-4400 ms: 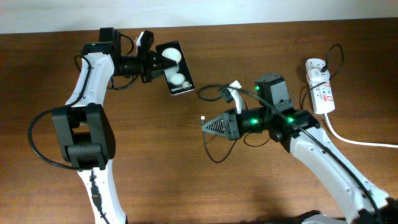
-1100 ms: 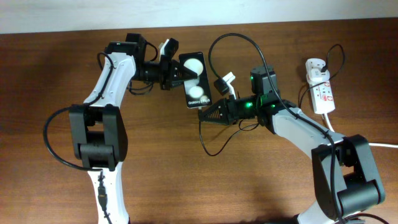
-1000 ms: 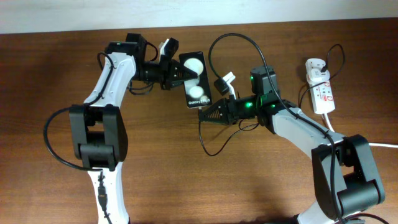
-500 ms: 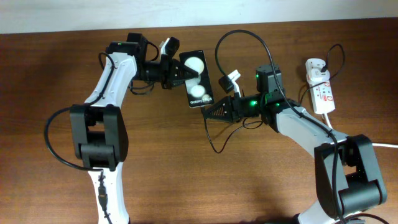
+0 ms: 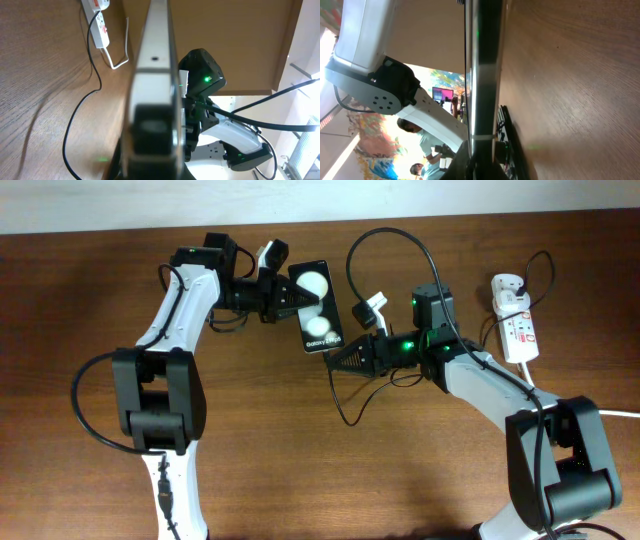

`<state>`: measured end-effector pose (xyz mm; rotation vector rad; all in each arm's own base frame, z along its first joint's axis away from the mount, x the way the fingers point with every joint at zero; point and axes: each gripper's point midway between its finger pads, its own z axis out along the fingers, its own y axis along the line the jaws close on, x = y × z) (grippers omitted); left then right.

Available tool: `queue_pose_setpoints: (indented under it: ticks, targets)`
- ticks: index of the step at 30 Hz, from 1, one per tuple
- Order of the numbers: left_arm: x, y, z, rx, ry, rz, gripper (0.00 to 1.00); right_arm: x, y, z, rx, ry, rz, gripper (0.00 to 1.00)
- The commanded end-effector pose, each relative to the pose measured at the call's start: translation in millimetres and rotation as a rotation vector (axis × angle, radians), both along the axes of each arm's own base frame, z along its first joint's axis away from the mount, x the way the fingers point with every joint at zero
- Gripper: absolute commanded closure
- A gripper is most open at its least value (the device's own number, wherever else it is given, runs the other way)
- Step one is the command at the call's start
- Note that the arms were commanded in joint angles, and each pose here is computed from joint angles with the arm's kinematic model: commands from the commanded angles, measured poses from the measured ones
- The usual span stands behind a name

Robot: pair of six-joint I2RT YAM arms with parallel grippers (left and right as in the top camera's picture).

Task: Plug charger to phone and switch on socket
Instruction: 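Push the connector into the phone's bottom port with the right gripper, then open the right gripper and pull it back from the phone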

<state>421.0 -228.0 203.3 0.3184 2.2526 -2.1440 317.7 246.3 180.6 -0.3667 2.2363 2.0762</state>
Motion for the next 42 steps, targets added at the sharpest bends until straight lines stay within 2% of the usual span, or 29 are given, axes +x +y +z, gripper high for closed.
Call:
queue_pose_setpoints:
  ticks: [1, 6, 10, 15, 18, 23, 26, 29, 35, 40, 42]
  targets:
    - [-6, -2, 29, -0.067, -0.026, -0.008, 1.00, 20, -12, -4, -0.031, -0.036, -0.085, 0.86]
    - [5, 19, 27, -0.057, -0.030, 0.042, 1.00, 17, -12, -3, -0.017, -0.030, -0.065, 0.62]
    - [11, 32, 5, 0.071, -0.041, 0.071, 1.00, 17, -12, -3, -0.016, -0.052, -0.064, 0.53]
    - [11, 42, -35, 0.314, -0.055, 0.073, 1.00, 18, -12, -5, -0.023, -0.067, -0.070, 0.49]
    - [9, 49, -52, 0.419, -0.042, 0.070, 1.00, 24, -15, -25, -0.115, -0.014, -0.140, 0.45]
    - [7, 59, -69, 0.529, -0.033, 0.064, 1.00, 24, -29, -68, -0.319, 0.107, -0.247, 0.45]
    - [3, 61, -75, 0.550, -0.012, 0.058, 1.00, 25, -35, -78, -0.413, 0.116, -0.300, 0.45]
    - [-3, 66, -93, 0.598, 0.017, 0.050, 1.00, 21, -50, -85, -0.598, 0.070, -0.362, 0.45]
    - [-7, 67, -111, 0.613, 0.051, 0.055, 1.00, 14, -89, -46, -0.824, -0.054, -0.470, 0.45]
    - [-8, 69, -123, 0.633, 0.075, 0.054, 1.00, -3, -112, -6, -0.888, -0.149, -0.574, 0.46]
    - [-7, 69, -126, 0.633, 0.081, 0.057, 1.00, -12, -126, 7, -0.931, -0.181, -0.626, 0.49]
